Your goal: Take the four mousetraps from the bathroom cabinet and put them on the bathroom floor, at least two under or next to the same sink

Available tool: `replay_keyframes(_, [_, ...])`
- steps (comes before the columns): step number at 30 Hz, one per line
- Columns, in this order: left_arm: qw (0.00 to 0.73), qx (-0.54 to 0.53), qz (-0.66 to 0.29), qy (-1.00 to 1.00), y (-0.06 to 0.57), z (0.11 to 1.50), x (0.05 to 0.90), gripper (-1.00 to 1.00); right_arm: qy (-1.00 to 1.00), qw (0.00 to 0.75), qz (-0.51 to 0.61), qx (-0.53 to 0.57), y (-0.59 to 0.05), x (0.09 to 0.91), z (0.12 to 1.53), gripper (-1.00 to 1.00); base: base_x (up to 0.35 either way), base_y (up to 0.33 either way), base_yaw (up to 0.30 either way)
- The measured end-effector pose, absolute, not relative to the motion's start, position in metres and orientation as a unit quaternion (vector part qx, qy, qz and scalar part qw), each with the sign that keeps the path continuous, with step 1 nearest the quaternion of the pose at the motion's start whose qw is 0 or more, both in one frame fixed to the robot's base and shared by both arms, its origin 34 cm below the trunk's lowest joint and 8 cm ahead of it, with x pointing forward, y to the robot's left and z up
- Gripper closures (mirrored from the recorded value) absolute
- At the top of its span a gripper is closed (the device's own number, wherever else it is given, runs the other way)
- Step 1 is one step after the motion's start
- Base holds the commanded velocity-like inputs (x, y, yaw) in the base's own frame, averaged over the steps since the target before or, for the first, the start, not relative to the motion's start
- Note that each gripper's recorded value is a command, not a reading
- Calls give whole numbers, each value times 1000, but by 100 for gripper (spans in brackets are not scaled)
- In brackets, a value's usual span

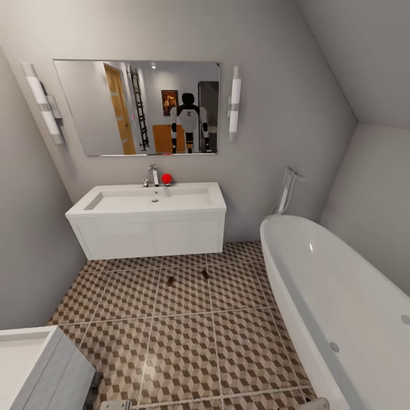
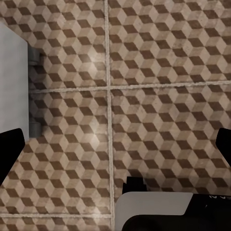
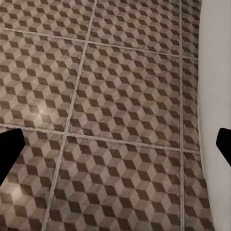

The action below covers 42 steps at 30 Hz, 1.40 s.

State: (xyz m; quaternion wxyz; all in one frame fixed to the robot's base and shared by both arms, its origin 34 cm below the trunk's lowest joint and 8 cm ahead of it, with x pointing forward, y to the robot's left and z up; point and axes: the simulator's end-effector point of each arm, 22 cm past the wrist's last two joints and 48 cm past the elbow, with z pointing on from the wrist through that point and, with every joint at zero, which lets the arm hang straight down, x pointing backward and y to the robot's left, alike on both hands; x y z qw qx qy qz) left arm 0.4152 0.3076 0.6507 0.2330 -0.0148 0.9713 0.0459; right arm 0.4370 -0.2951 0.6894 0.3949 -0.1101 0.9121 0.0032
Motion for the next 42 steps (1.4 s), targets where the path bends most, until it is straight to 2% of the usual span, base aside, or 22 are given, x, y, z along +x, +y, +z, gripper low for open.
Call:
replay_keyframes(21, [233, -15, 46, 971, 307, 651, 415, -100, 912, 395, 4, -110, -294, 437, 689, -100, 0, 0, 7])
replay_keyframes(42, [224, -14, 45, 973, 307, 645, 409, -100, 916, 387, 6, -109, -292, 431, 683, -100, 0, 0, 221])
